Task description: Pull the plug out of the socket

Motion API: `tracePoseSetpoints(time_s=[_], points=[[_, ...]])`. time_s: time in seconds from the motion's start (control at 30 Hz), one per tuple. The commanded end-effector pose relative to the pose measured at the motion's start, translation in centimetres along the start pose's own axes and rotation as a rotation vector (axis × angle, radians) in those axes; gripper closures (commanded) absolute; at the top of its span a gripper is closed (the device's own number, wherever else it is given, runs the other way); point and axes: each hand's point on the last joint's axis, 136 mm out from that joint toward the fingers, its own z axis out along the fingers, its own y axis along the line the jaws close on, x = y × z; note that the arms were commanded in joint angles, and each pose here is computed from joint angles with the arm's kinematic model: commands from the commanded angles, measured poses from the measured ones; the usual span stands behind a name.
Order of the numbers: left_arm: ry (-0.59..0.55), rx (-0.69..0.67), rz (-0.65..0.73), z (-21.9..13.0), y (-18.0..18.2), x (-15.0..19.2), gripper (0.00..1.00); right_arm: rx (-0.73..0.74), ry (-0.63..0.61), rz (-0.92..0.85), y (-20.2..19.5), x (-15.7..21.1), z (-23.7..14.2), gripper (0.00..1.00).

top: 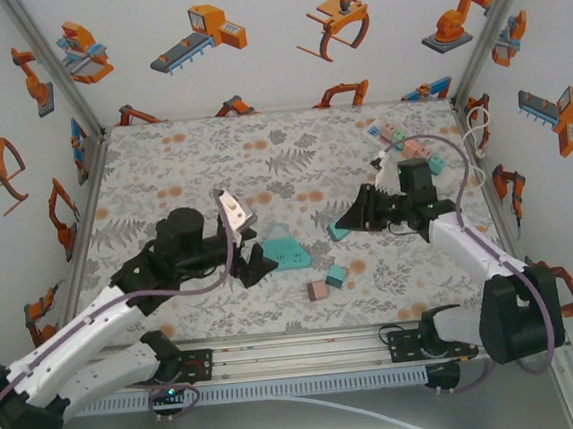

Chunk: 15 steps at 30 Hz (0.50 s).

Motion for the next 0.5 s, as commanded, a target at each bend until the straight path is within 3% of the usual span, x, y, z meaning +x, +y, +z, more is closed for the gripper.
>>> tracePoseSetpoints(time_s=[0.0,0.2,0.47], points=[[0.166,0.021,0.154,-1.5,-0.6,2.9,0.0,-0.015,-0.203,0.058,2.7,-0.7,0.2,1.0],[0.308,0.009,0.311,-2.9,0.0,5.5,0.03,0.011,-0.243,0.083,4.6,3.4,3.1,1.0],[0.265,-0.026,0.313,-2.7,0.2,6.1,0.03,0.064,-0.184,0.066,5.1,7.5,8.0,1.0]])
